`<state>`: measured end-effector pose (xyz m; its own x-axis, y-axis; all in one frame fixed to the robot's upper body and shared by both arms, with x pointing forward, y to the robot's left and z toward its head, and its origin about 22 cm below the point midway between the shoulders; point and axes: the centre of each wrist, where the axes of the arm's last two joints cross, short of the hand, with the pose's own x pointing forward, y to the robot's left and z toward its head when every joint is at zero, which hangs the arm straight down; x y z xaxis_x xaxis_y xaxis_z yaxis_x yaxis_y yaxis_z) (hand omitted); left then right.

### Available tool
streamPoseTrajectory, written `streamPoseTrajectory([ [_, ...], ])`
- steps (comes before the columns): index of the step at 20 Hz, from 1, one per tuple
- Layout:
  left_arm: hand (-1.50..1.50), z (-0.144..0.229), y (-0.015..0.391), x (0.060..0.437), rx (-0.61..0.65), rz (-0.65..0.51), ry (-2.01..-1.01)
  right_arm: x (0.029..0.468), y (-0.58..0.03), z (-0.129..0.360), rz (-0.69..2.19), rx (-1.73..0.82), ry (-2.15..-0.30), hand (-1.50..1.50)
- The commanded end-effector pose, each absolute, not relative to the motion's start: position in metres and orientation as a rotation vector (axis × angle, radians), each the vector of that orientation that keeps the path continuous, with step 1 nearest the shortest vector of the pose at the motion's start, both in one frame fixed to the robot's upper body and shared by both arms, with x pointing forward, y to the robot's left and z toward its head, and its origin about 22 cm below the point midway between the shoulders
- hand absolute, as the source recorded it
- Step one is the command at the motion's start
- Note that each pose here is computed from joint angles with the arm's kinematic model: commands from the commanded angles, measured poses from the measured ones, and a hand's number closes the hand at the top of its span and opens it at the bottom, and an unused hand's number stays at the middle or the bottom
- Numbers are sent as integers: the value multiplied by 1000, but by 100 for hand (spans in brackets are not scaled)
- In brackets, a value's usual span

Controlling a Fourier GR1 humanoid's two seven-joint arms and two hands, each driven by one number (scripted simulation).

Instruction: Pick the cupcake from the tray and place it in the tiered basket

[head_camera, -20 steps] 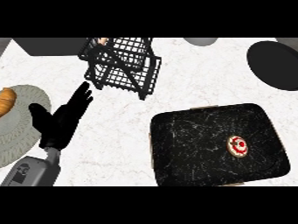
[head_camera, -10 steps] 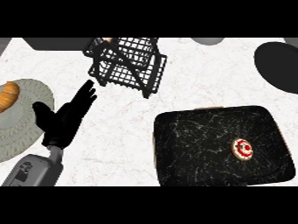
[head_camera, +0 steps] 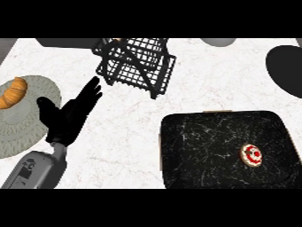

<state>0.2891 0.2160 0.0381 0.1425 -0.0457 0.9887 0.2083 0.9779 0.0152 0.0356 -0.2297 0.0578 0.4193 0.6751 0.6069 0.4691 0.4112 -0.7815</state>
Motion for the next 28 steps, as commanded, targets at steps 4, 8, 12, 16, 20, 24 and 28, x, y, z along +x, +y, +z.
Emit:
streamPoseTrajectory([
  [4,0,21,216,292,-125,-183,-1398,67,-201,62,252,-1275,-998,-150],
  [8,0,26,229,284,-121,-170,-1400,96,-171,70,278,-1264,-944,-150],
  [12,0,18,229,282,-118,-167,-1399,127,-155,60,315,-1225,-894,-150],
  [16,0,29,228,287,-115,-148,-1396,139,-158,57,323,-1245,-850,-150],
  [20,0,24,229,286,-117,-130,-1392,149,-150,42,298,-1298,-848,-150],
  [24,0,24,227,282,-103,-158,-1401,155,-159,42,293,-1315,-858,-150],
  [28,0,34,233,280,-102,-148,-1387,157,-159,37,248,-1310,-865,-150],
])
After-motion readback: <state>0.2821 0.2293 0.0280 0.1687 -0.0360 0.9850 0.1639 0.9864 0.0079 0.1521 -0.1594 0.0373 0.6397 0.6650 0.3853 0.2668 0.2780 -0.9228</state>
